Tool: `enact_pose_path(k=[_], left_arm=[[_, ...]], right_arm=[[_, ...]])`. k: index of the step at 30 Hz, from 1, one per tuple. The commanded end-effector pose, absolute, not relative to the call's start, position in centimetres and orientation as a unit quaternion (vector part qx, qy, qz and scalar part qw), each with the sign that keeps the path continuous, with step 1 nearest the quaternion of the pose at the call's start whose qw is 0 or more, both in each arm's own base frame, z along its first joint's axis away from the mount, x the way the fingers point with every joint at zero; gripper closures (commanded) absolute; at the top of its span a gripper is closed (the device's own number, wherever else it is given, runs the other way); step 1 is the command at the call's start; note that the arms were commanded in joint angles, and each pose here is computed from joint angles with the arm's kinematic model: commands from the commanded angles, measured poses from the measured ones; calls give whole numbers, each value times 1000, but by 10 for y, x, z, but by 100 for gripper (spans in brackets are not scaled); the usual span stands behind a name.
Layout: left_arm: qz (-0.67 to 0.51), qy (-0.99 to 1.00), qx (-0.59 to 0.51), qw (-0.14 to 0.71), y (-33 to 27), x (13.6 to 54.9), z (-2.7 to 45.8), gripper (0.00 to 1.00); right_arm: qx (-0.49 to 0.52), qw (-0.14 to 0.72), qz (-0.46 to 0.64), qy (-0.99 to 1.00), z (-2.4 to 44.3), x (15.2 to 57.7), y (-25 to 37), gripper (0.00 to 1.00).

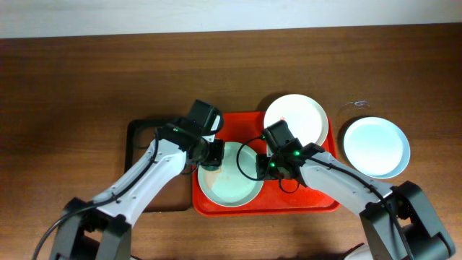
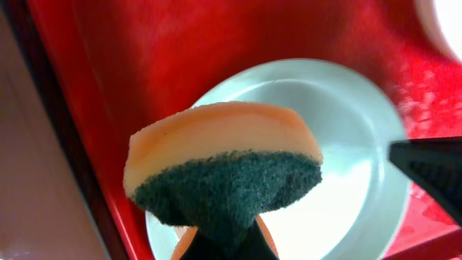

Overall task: Clean dirty plates on tray and stack at the side
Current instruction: 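Scrub the pale-green plate with the sponge while the right gripper holds it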

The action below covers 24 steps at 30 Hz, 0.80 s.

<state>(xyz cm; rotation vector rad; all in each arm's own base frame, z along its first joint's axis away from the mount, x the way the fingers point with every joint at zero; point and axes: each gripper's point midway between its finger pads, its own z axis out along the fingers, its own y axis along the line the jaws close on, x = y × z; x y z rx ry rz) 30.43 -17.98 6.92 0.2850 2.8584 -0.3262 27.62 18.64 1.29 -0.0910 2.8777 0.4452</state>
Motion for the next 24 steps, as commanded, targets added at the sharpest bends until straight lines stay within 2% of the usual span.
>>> enact_pose_path(k=[1, 5, 7, 8, 11, 14, 21, 24], left_arm=[[-83, 990, 81, 78, -174, 299, 24, 100], [-105, 989, 105, -2, -199, 273, -26, 100], [-124, 985, 117, -19, -211, 263, -29, 100], [-160, 978, 132, -28, -225, 258, -22, 100], [-196, 972, 125, 18, -225, 284, 32, 100], [-154, 979, 104, 80, -198, 305, 58, 100], [-78, 992, 94, 13, -190, 271, -10, 100], [-118, 988, 94, -42, -203, 254, -27, 100]], right_arm=[[-24, 116, 145, 982, 12, 279, 185, 96], [-24, 116, 145, 982, 12, 279, 185, 96], [-24, 116, 145, 982, 12, 279, 185, 96], [-24, 116, 145, 982, 12, 279, 185, 96], [-24, 115, 144, 983, 11, 279, 185, 96], [-24, 115, 144, 983, 11, 279, 185, 96], [-24, 115, 144, 983, 11, 279, 185, 96], [-24, 115, 144, 983, 11, 279, 185, 96]])
